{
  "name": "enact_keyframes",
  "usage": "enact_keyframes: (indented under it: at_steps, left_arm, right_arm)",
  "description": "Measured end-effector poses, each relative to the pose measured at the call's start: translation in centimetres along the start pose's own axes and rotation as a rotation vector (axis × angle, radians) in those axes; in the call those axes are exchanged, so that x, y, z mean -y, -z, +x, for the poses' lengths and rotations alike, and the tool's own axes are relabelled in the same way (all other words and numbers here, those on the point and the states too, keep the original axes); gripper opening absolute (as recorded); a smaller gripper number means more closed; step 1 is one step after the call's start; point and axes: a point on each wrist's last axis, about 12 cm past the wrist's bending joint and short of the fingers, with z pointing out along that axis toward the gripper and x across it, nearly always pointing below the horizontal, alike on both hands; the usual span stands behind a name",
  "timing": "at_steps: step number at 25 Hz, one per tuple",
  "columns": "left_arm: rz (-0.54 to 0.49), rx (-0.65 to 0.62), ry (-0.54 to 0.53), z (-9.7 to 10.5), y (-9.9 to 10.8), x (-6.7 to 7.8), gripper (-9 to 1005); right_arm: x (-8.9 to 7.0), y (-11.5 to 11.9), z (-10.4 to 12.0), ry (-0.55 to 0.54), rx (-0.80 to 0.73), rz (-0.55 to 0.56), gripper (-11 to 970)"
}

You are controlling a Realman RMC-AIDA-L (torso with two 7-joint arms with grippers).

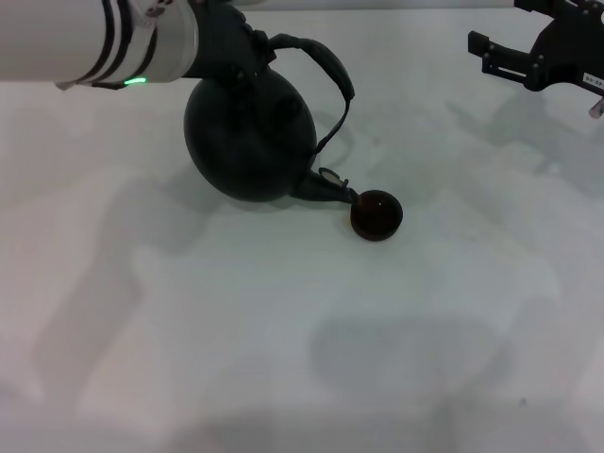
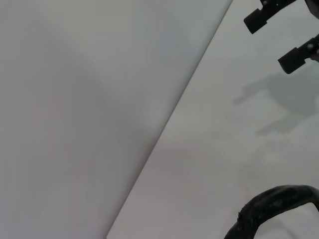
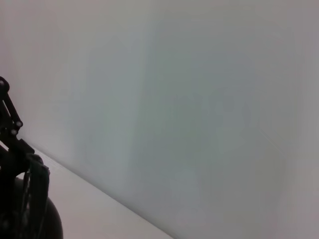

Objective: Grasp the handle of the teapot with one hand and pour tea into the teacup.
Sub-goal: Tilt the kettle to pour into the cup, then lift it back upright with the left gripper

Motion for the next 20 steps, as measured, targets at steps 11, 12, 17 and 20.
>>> enact_keyframes:
  at_steps: [11, 12, 17, 20]
  left_arm:
    - [-0.025, 0.018, 0.048, 0.1, 0.0, -0.5, 119]
    - [-0.032, 0.026, 0.060, 0.1, 0.1, -0.7, 119]
    - [-0.027, 0.103, 0.152, 0.3, 0.6, -1.4, 119]
    - [-0.008, 0.157, 0.221, 1.0, 1.2, -2.2, 119]
  right_arm:
    - [0.1, -0.1, 0.2, -0.004, -0.011, 0.011, 864]
    - [0.1, -0.2, 0.2, -0.006, -0.014, 0.012, 864]
    - [0.1, -0.3, 0.3, -0.007, -0.018, 0.015, 864]
    - [0.2, -0.4, 0.3, -0.006, -0.020, 0.016, 864]
